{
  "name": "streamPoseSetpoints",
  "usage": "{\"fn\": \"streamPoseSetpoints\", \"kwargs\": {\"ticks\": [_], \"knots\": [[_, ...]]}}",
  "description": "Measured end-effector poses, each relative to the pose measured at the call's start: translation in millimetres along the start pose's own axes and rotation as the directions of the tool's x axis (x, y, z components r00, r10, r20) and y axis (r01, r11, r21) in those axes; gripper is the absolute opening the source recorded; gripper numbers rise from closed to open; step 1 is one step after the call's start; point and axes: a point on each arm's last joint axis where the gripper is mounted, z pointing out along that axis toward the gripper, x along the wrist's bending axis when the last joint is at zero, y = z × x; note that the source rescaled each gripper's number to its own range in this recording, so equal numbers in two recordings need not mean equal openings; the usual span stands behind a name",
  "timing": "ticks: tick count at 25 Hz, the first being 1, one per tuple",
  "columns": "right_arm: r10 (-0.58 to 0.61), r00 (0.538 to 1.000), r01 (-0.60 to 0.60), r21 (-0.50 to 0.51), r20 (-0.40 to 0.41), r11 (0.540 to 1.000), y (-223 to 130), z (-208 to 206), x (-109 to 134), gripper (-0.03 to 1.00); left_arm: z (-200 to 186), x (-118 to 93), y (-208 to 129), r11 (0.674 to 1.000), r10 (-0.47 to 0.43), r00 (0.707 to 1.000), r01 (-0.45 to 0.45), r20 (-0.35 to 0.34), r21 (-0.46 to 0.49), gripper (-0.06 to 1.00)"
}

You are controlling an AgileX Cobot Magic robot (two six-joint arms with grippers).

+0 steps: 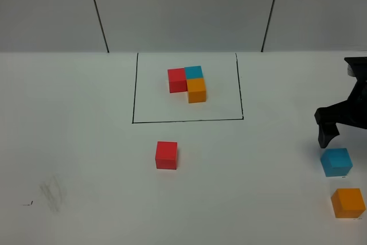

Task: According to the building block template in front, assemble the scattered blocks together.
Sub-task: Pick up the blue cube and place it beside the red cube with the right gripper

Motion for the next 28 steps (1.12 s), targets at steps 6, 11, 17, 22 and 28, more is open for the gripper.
{"fn": "streamPoseSetpoints", "kwargs": {"ticks": [6,11,17,22,28], "knots": [[0.023,1.000,-0.023,0.020,0.002,1.000,-12,20,-8,0.91,0,0,0,1.000,0.000,1.000,0.000,0.000,0.000,1.00],[0.024,1.000,-0.024,-0.031,-0.012,0.999,-8,23,-7,0.90,0,0,0,1.000,0.001,1.000,-0.001,0.000,0.000,1.00],[0.000,1.000,-0.001,-0.037,-0.016,0.999,-7,24,-7,0.89,0,0,0,1.000,0.001,1.000,-0.001,0.000,0.000,1.00],[-0.009,1.000,0.008,-0.007,-0.029,1.000,-6,35,-6,0.88,0,0,0,1.000,0.001,1.000,-0.001,0.000,0.000,1.00],[-0.006,0.999,0.005,-0.021,-0.037,1.000,-3,41,-5,0.88,0,0,0,1.000,0.001,1.000,-0.001,0.000,0.000,1.00]]}}
